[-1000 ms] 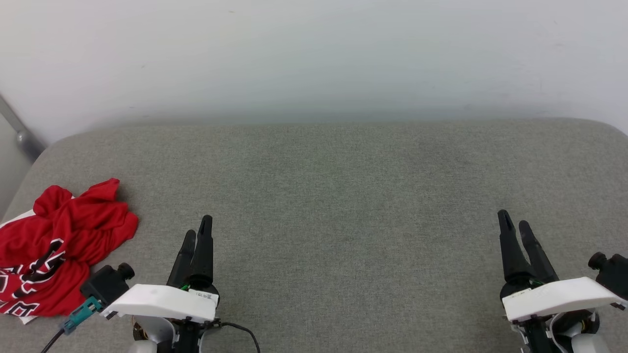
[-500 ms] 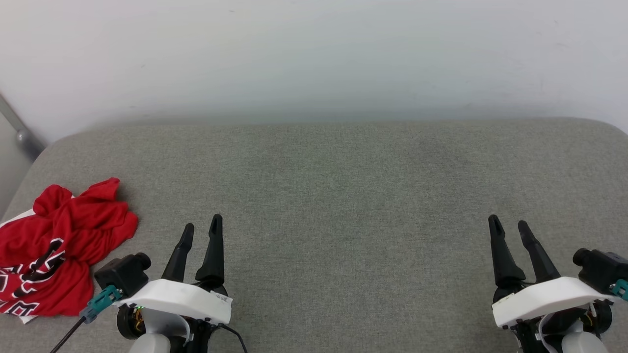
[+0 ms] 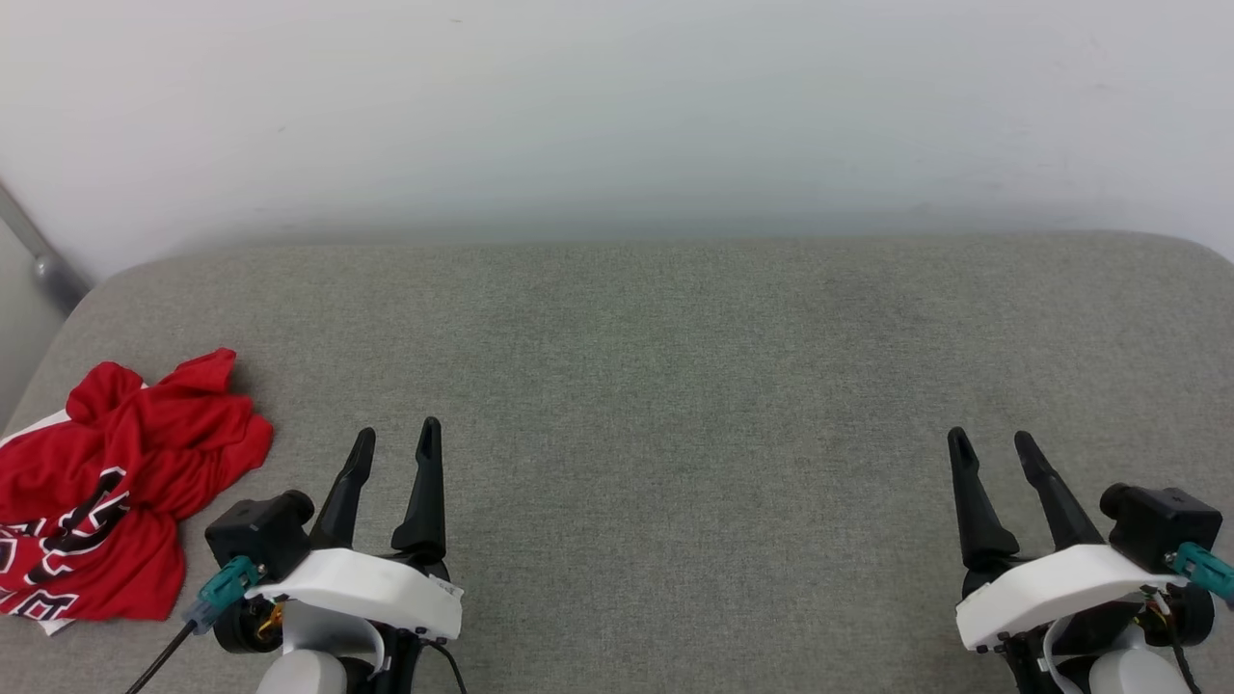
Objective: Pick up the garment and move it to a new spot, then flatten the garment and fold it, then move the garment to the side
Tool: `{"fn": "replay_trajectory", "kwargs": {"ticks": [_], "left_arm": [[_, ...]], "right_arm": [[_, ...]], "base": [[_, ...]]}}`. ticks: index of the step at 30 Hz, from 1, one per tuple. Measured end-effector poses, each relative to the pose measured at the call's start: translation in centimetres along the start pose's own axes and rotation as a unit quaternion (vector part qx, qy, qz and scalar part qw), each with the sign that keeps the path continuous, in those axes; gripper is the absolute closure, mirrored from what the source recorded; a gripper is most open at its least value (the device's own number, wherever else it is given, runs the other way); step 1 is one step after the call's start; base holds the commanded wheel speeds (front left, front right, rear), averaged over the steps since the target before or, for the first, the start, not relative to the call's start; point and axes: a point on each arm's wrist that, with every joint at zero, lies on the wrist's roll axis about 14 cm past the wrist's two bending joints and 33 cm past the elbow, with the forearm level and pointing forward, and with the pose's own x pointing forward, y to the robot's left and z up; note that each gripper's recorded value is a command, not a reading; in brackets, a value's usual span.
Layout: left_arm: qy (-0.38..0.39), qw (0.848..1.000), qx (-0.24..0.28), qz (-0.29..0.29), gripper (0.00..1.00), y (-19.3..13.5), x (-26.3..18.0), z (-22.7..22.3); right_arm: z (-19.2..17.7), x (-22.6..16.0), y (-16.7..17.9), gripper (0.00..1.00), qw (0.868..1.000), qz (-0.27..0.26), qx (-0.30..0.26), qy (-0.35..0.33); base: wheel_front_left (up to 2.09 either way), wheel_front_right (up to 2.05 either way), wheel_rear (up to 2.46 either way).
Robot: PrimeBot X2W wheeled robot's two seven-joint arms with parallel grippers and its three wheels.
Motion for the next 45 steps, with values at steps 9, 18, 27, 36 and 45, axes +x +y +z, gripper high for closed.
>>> {"fn": "replay_trajectory", "kwargs": {"ticks": [9, 18, 27, 36, 45], "left_arm": [[-0.004, 0.999, 0.053, -0.004, 0.00, 0.0, -0.1, 0.1], [-0.005, 0.995, 0.099, -0.005, 0.00, 0.2, -0.2, 0.0], [-0.004, 0.991, 0.134, -0.006, 0.00, 0.4, -0.5, -0.1], [-0.003, 0.987, 0.161, -0.010, 0.00, 0.4, -0.5, -0.4], [-0.005, 0.983, 0.182, -0.018, 0.00, 0.2, -0.4, -0.5]], "right_arm": [[0.3, 0.1, 0.1, 0.00, 0.999, 0.004, -0.039, -0.006], [0.8, 0.5, 0.4, 0.00, 0.997, 0.010, -0.070, -0.015], [1.0, 0.7, 0.9, 0.00, 0.995, 0.018, -0.098, -0.019], [1.1, 0.7, 0.7, 0.00, 0.993, 0.017, -0.119, -0.022], [1.1, 0.6, 0.5, 0.00, 0.991, 0.015, -0.132, -0.024]], "base": [[0.00, 0.00, 0.00], [0.00, 0.00, 0.00], [0.00, 0.00, 0.00], [0.00, 0.00, 0.00], [0.00, 0.00, 0.00]]}}
